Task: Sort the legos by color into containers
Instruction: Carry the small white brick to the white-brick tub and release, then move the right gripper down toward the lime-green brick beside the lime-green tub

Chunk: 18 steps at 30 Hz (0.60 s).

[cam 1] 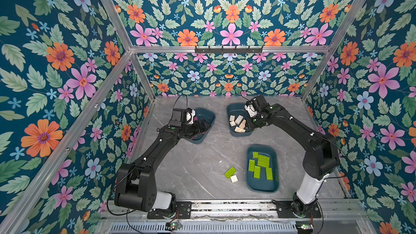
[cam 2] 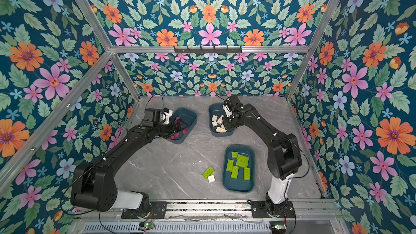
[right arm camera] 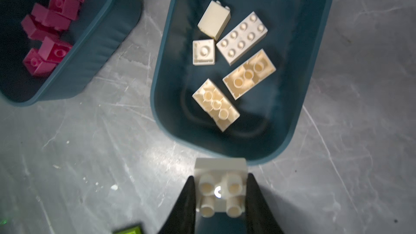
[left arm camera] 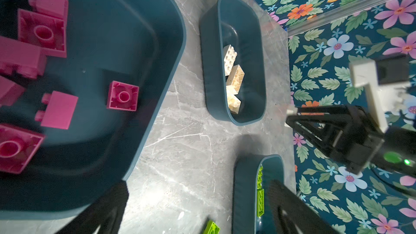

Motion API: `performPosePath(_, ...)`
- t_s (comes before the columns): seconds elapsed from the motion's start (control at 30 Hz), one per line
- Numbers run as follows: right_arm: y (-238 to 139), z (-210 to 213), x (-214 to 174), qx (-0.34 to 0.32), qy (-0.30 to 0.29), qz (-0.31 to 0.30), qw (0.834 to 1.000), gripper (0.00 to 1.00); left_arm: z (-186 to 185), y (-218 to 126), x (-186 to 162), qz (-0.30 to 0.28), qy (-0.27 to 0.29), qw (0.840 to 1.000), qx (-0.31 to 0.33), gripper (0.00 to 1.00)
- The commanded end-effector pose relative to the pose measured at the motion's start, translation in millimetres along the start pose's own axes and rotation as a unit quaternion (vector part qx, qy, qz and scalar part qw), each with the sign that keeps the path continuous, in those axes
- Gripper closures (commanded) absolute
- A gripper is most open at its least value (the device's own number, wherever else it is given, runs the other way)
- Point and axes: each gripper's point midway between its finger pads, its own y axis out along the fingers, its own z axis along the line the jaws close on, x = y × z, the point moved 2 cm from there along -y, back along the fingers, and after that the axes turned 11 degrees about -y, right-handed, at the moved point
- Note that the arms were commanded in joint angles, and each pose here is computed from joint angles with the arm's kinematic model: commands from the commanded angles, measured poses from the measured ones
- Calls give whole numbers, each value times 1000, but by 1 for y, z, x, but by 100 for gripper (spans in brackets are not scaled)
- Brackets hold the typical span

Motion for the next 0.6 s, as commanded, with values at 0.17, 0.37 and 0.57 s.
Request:
performPosePath(0.17,46,-27,10,-32,-9,41,999,72,-6,0,3,-7,-1,1000,-13,1)
performPosePath(0.37,64,-33,-3,-42,-16,76,996,65,-2,2,2,-3,0,1000,-6,1)
performPosePath(0.57,53,-26,-5,-22,-22,77,997,48,-1,3,2,5,6,1000,3,1)
